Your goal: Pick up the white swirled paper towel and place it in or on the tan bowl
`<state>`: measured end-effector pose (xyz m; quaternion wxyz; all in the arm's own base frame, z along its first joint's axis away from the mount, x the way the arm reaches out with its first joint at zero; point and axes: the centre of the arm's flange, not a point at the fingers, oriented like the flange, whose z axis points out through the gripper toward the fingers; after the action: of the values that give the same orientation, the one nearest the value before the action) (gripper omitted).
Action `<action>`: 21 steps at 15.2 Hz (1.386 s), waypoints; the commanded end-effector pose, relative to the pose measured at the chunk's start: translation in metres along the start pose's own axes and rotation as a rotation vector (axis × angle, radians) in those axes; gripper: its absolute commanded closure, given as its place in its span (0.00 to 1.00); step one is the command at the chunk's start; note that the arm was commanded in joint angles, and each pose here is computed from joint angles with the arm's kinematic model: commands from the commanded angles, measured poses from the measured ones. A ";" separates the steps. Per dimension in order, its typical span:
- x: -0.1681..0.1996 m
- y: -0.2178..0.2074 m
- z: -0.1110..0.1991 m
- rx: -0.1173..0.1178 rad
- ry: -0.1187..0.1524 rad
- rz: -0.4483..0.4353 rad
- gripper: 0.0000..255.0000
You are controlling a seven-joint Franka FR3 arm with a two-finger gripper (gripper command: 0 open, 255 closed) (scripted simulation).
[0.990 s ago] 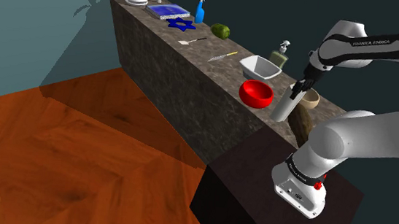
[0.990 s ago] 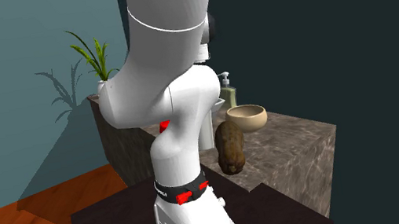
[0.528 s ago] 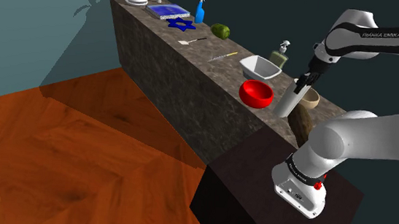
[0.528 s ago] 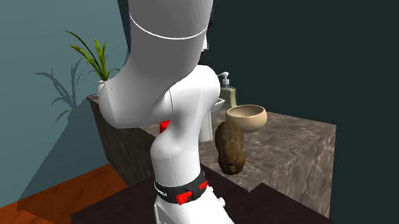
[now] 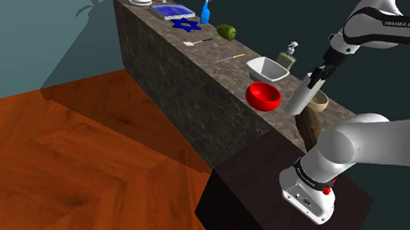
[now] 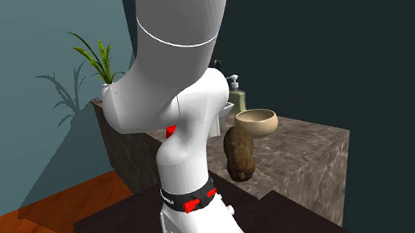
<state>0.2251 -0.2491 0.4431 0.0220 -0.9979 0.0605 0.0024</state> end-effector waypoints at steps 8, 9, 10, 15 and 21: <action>0.000 -0.002 -0.048 0.000 0.000 0.000 1.00; 0.000 -0.002 -0.053 0.000 0.000 0.000 1.00; -0.001 -0.002 -0.059 0.000 0.000 0.000 1.00; 0.001 0.010 -0.081 0.000 0.000 0.000 1.00; 0.009 0.084 -0.107 0.000 0.000 0.000 1.00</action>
<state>0.2250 -0.3220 0.5429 0.0229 -0.9979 0.0605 0.0022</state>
